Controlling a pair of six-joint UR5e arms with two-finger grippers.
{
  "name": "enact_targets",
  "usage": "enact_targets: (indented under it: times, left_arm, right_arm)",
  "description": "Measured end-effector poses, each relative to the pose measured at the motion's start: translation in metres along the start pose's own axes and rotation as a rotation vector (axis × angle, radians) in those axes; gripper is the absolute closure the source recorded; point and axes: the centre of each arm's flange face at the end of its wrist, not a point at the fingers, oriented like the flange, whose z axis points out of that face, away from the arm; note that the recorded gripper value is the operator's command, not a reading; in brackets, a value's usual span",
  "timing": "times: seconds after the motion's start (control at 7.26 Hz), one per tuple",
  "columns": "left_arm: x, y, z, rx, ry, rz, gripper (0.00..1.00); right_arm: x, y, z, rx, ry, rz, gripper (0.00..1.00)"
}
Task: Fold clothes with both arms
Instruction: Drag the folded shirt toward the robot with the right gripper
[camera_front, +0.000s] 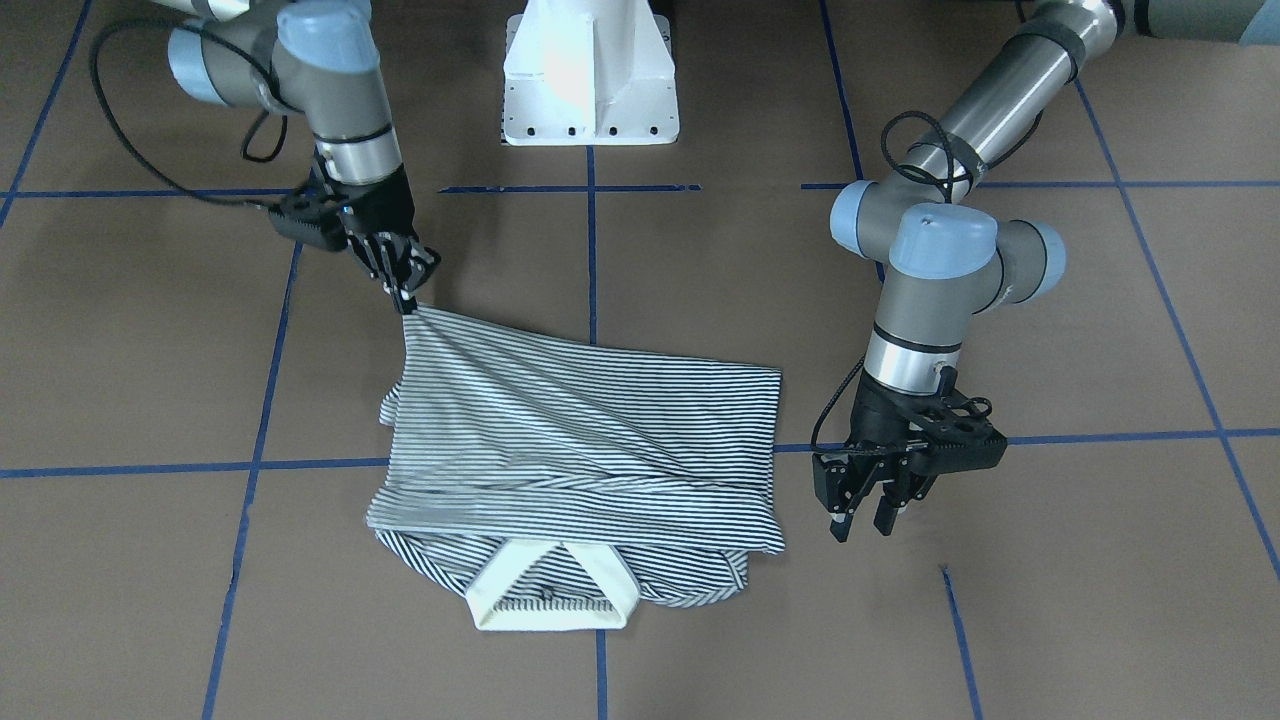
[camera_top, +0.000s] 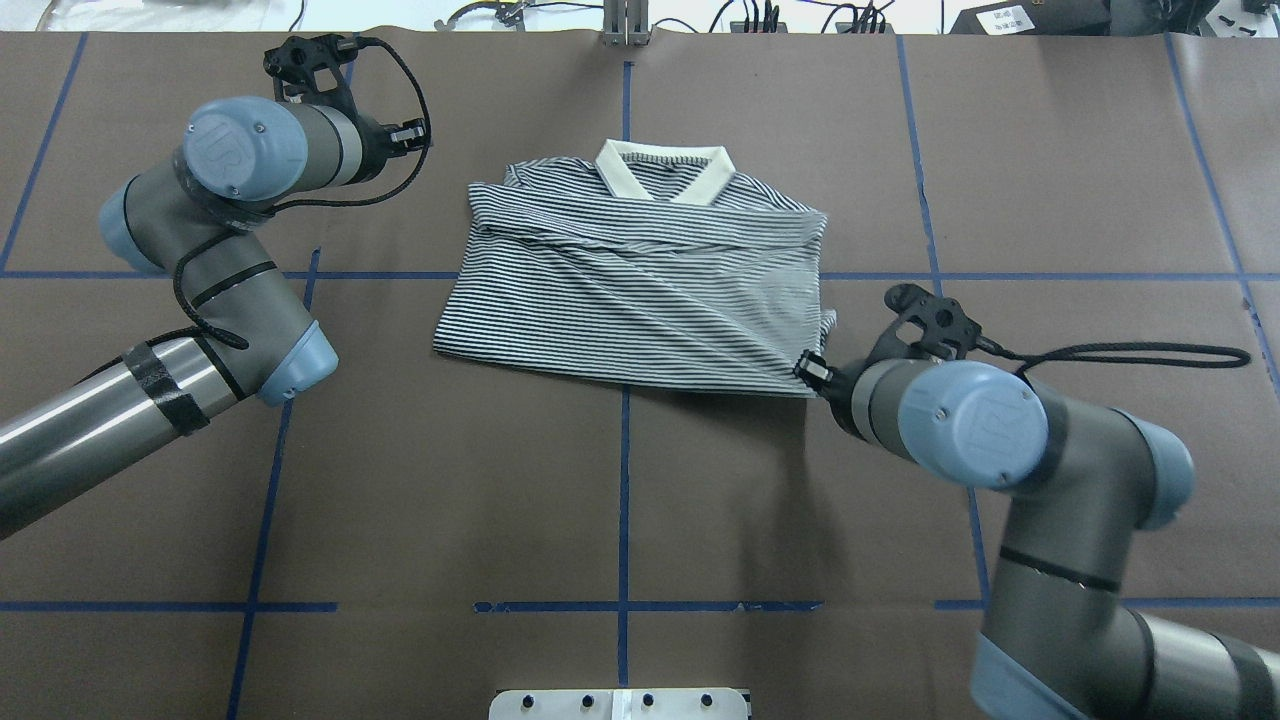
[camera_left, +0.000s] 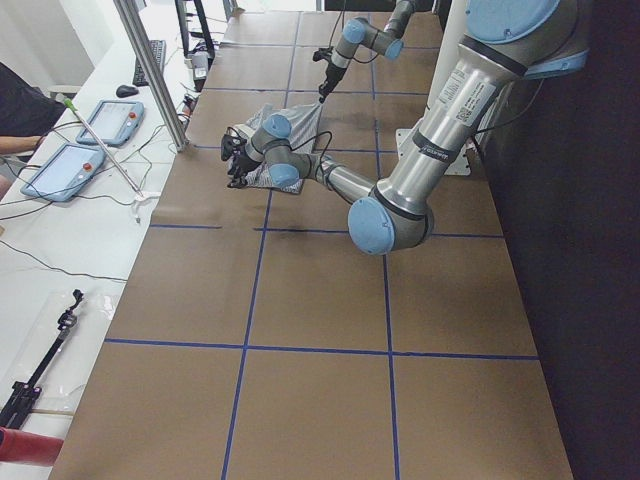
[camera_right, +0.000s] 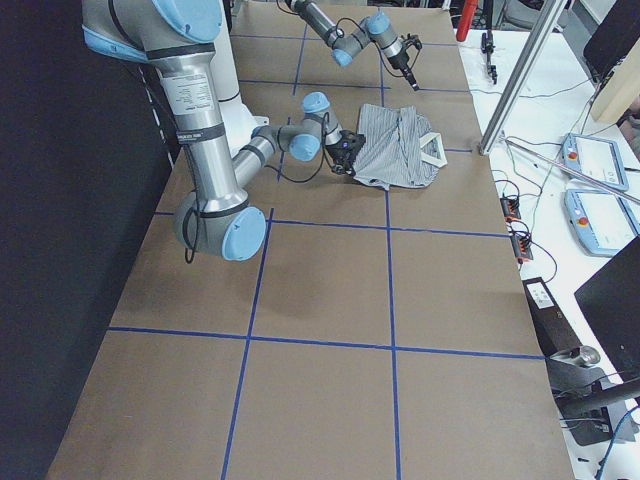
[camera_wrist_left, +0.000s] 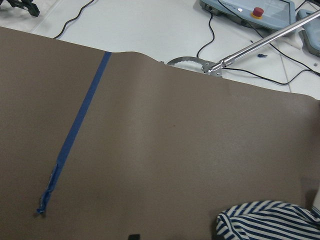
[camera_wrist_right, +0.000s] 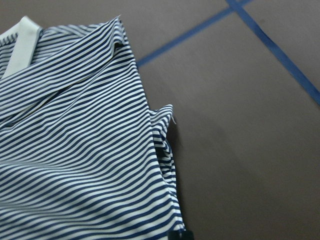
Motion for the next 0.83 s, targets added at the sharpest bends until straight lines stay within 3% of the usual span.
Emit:
enact_targets:
  times: [0.14,0.28,0.41,0.55,0.69,0.83]
  left_arm:
    - [0.01,0.001,-0.012,-0.026,0.036,-0.001,0.43]
    - [0.016,0.006,-0.022,-0.078,0.074,-0.004,0.43]
    - [0.019,0.013,-0.035,-0.124,0.108,-0.029,0.42]
    - [0.024,0.03,-0.048,-0.162,0.135,-0.075,0.42]
    - [0.033,0.063,-0.064,-0.21,0.166,-0.109,0.42]
    - [0.043,0.099,-0.089,-0.265,0.189,-0.139,0.38]
  right_arm:
    - [0.034,0.036,-0.038,-0.098,0.039,-0.012,1.0]
    - [0.063,0.062,-0.064,-0.217,0.109,-0.033,0.82]
    - [0.083,0.085,-0.081,-0.338,0.176,-0.059,0.01]
    - [0.094,0.107,-0.091,-0.422,0.218,-0.082,0.0]
    - [0.1,0.122,-0.097,-0.463,0.245,-0.083,0.0]
    - [0.099,0.121,-0.101,-0.468,0.247,-0.052,0.0]
